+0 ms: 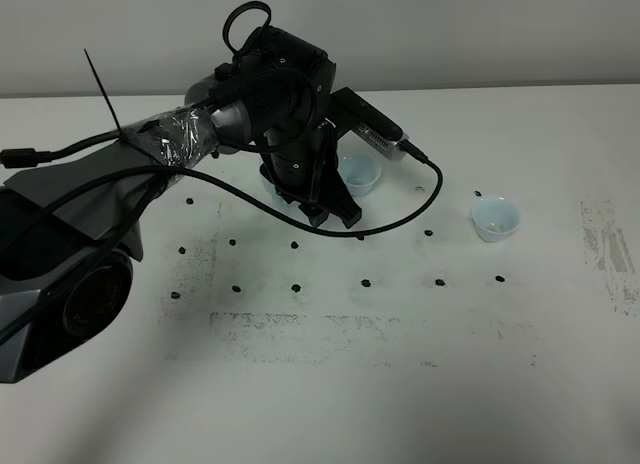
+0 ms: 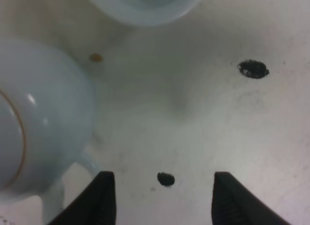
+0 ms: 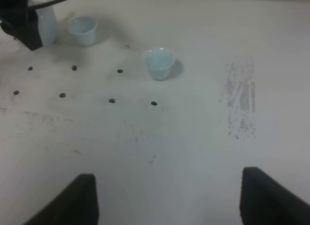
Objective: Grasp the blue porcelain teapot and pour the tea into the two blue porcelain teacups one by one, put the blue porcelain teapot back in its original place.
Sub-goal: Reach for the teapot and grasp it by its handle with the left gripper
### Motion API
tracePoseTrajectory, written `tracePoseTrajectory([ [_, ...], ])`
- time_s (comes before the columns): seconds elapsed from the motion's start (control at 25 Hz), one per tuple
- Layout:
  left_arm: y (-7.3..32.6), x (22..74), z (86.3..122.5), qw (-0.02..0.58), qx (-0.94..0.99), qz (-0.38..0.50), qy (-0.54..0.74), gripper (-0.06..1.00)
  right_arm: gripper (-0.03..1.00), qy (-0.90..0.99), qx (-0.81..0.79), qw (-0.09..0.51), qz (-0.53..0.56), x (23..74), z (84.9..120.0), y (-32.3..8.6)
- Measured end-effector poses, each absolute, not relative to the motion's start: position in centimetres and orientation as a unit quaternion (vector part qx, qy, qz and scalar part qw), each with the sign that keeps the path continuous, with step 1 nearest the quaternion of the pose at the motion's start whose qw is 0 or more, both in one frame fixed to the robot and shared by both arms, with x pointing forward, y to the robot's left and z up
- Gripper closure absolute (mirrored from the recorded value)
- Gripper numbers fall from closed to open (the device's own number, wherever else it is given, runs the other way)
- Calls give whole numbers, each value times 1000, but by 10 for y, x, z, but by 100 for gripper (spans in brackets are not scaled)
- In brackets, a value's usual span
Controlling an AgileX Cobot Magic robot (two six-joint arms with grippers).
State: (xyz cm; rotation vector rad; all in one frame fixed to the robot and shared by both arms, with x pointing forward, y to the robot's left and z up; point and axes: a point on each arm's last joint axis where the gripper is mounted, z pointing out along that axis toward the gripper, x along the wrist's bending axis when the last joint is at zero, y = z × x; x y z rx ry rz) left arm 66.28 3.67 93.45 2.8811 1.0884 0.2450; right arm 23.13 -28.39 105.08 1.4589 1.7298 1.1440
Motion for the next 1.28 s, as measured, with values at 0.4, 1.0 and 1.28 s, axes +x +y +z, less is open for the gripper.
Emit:
tracePoseTrajectory([
  [0.4,47,663,935,-21,913,100,396,51,38,651,549,298,431,231,1051,-284],
  [1.0,53,665,937,-42,891,128,434,51,38,651,549,298,431,231,1051,-284],
  [1.28,47,661,935,-23,889,95,448,51,38,651,549,298,431,231,1051,-284],
])
